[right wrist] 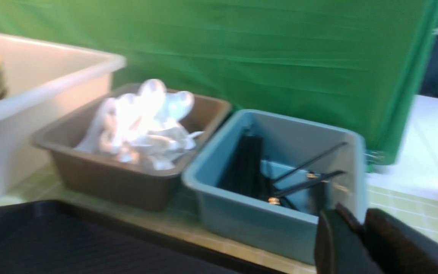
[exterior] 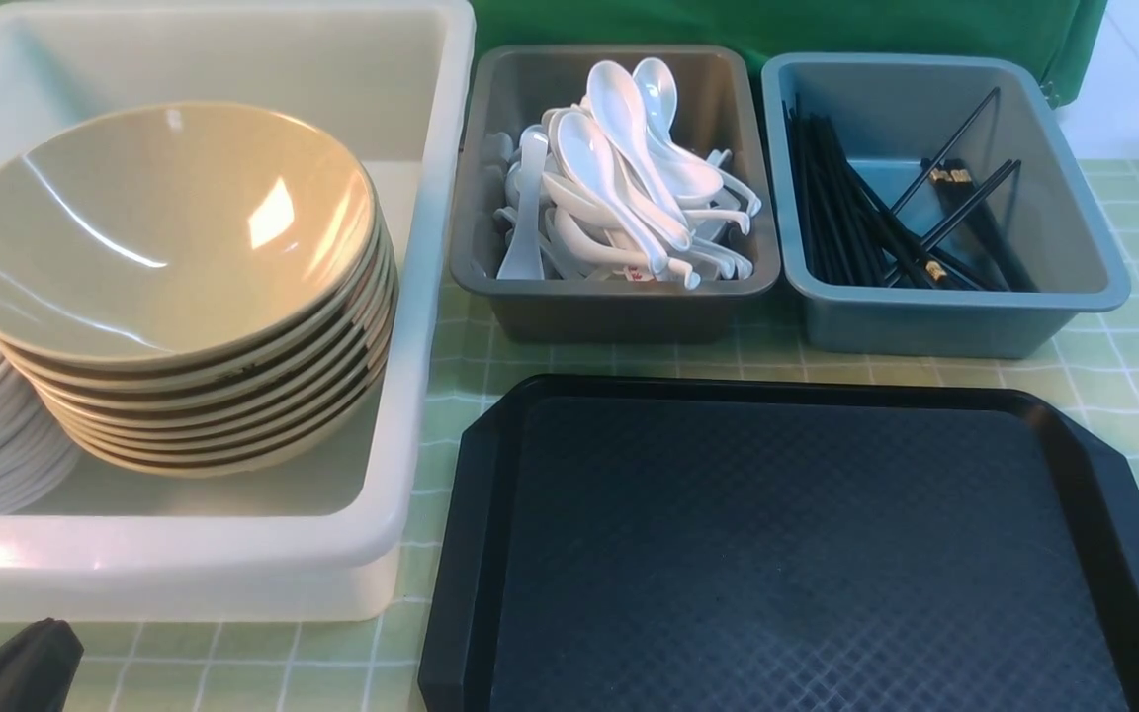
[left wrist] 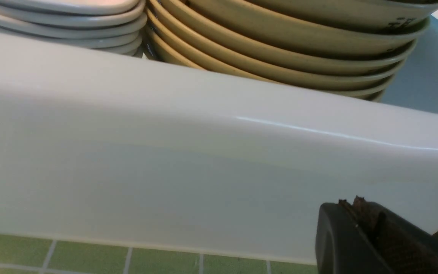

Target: On green table put chopsticks spoon bowls plates into blue grey white boxes.

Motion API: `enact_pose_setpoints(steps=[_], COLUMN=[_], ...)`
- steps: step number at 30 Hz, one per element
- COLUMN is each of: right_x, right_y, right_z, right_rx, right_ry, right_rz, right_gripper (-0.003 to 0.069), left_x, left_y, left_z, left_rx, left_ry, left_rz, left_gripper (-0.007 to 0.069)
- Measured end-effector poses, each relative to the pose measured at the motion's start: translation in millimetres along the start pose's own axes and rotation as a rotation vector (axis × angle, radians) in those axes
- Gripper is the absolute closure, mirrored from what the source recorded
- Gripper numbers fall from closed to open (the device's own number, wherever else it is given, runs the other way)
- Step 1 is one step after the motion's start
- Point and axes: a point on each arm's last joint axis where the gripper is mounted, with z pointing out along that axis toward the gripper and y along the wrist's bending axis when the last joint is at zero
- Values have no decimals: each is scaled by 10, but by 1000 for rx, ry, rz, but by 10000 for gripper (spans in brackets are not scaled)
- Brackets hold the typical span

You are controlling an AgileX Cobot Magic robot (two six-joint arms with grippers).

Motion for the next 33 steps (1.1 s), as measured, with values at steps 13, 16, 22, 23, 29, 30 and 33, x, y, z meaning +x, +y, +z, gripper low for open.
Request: enact_pose_setpoints(steps=[13,16,22,23,29,30,33], right_x=[-15,135,831,872,1020,1016,1014], right_y=[-102,-49,11,11,23,25,31], right_z=[-161,-205,-183,-178,-142,-138,-136], right_rx=[218,170,88,84,53,52,52], right_ry=[-43,78,330,342,333,318,310], right_rz=[-77,-162,-179,-177,-140,-103,-27], right_gripper=[540,537,531,531,529,529,527], left_x=[-1,-1,-1,-1,-2,-2,-2], left_y=[0,0,0,0,-1,-1,-1], left_z=[0,0,0,0,0,0,0], left_rx=[0,0,0,0,1,1,1], left_ry=[-1,-1,-1,-1,-3,-3,-3], left_rz=[0,-1,-1,-1,-3,-3,-3], left_gripper=[627,627,627,627,627,627,627])
